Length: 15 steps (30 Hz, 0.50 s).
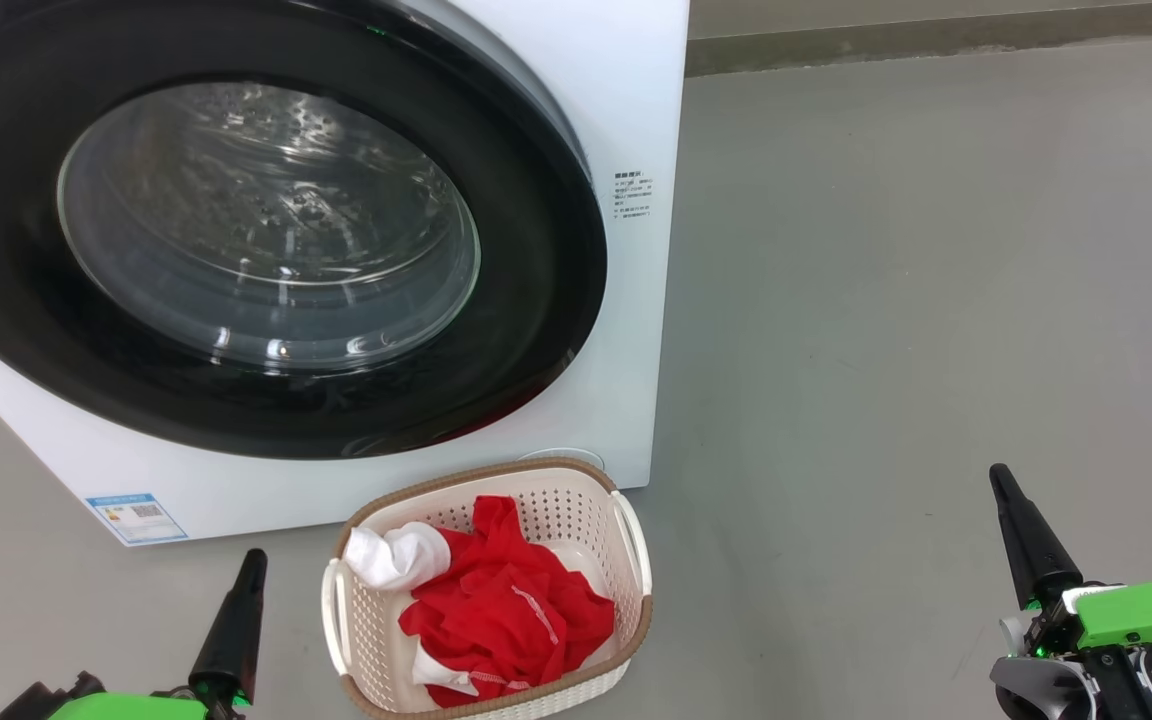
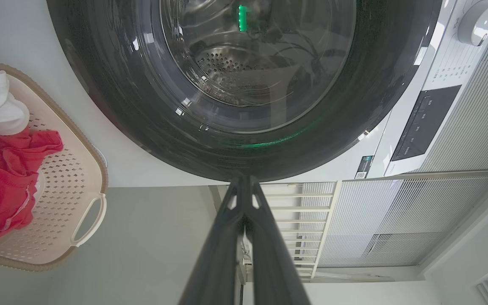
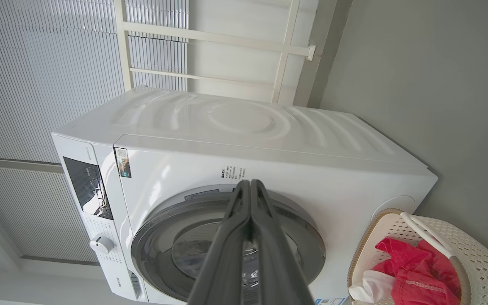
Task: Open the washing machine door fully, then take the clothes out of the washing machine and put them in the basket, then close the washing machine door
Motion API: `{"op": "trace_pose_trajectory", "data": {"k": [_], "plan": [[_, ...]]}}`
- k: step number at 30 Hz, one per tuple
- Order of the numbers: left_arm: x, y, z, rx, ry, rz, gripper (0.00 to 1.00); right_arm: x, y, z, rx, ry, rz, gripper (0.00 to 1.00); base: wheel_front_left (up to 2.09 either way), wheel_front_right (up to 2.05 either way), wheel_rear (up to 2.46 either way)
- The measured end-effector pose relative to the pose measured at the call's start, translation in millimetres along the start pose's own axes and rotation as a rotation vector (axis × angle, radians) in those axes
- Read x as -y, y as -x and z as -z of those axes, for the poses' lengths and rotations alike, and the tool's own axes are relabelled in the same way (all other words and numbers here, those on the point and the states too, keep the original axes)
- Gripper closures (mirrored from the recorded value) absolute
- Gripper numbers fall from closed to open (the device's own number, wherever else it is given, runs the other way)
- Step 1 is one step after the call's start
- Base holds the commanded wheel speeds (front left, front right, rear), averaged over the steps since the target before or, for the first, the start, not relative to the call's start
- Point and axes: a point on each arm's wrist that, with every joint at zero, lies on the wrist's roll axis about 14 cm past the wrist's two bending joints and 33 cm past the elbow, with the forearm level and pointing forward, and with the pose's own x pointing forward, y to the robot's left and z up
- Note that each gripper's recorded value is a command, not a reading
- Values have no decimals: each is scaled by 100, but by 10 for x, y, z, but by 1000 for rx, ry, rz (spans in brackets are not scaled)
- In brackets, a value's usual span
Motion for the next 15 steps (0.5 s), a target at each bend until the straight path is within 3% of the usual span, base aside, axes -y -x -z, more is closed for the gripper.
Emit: {"op": "trace_pose_trajectory", "data": {"k": [15], "plan": [[0, 0, 0, 0, 0, 0, 100, 1, 0, -2, 1, -1, 0, 100, 0, 0, 0]]}}
